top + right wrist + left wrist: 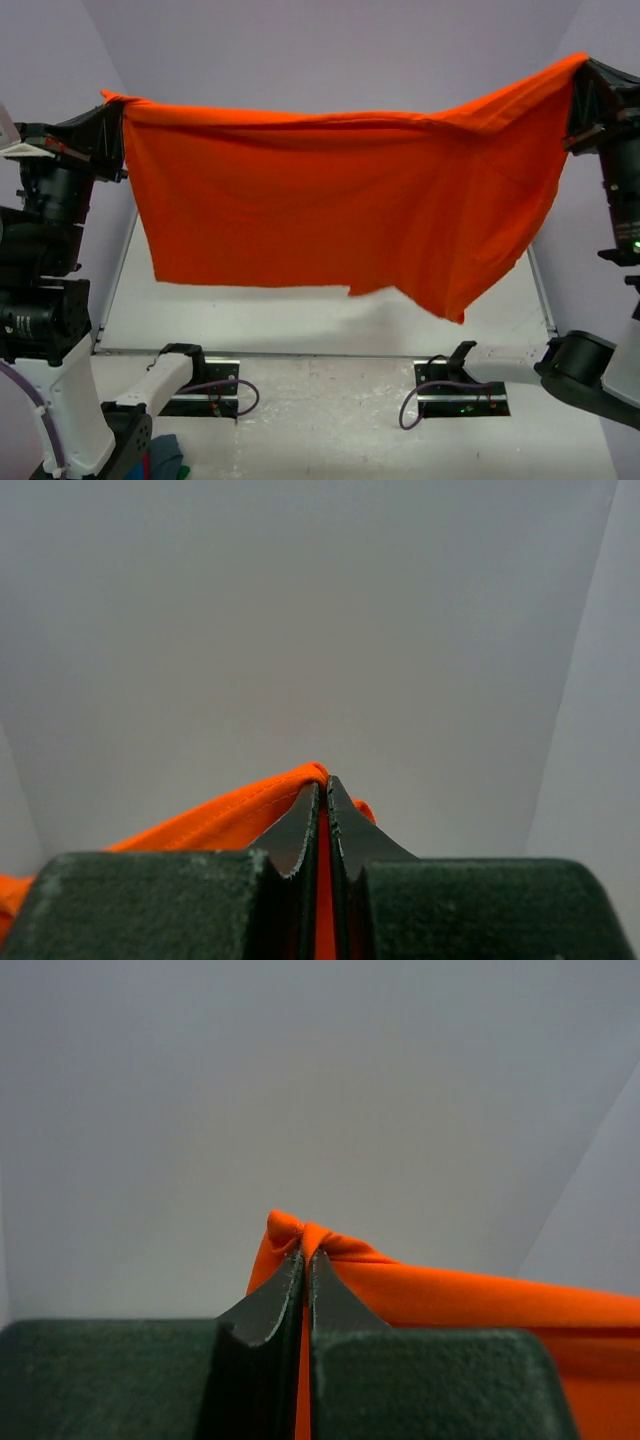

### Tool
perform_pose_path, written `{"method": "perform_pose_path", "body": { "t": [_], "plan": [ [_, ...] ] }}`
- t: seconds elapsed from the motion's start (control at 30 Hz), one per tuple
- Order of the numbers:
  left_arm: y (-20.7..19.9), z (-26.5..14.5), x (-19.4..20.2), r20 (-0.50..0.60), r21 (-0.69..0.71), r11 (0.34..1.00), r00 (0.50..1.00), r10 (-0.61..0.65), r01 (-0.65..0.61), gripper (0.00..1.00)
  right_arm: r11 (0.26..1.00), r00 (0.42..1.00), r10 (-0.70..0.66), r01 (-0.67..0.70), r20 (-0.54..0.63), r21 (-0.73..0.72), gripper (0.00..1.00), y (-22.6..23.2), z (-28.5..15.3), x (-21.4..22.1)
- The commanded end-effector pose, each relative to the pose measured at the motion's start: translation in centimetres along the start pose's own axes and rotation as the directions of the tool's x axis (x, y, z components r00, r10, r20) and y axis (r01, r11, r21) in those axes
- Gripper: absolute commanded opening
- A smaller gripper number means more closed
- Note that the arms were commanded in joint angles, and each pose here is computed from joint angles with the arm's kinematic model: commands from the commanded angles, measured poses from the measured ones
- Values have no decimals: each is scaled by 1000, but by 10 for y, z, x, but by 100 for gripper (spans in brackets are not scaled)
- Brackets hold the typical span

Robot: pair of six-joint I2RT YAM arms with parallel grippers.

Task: Fold and stack the t-shirts
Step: Flatten out the tshirt

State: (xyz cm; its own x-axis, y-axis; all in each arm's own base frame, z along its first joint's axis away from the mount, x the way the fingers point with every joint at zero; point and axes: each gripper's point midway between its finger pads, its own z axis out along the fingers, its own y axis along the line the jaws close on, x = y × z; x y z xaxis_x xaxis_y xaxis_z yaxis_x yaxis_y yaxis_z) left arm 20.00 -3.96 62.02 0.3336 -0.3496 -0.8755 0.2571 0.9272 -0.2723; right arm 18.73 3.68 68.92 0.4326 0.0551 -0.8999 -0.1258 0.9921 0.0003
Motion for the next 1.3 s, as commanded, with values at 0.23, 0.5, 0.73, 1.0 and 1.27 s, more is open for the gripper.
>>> {"method": "perform_pose_path", "body": {
  "t": [0.23,0.5,0.73,1.0,1.27],
  "plan": [
    [101,80,224,-458,-285,958,878,-143,7,0,989,935,-150,145,-322,-41,0,62,109,174],
    [188,69,402,-634,-521,845,717,-292,-117,0,981,809,-196,167,-554,-102,0,69,149,347],
    [225,76,487,-698,-559,808,633,-336,-188,0,973,682,-231,172,-694,-155,0,59,169,472],
    [248,97,525,-744,-520,817,602,-289,-250,0,968,609,-251,159,-753,-194,0,54,179,548],
    [259,118,527,-733,-498,838,625,-269,-224,0,965,579,-261,185,-773,-187,0,39,180,569]
  ]
}}
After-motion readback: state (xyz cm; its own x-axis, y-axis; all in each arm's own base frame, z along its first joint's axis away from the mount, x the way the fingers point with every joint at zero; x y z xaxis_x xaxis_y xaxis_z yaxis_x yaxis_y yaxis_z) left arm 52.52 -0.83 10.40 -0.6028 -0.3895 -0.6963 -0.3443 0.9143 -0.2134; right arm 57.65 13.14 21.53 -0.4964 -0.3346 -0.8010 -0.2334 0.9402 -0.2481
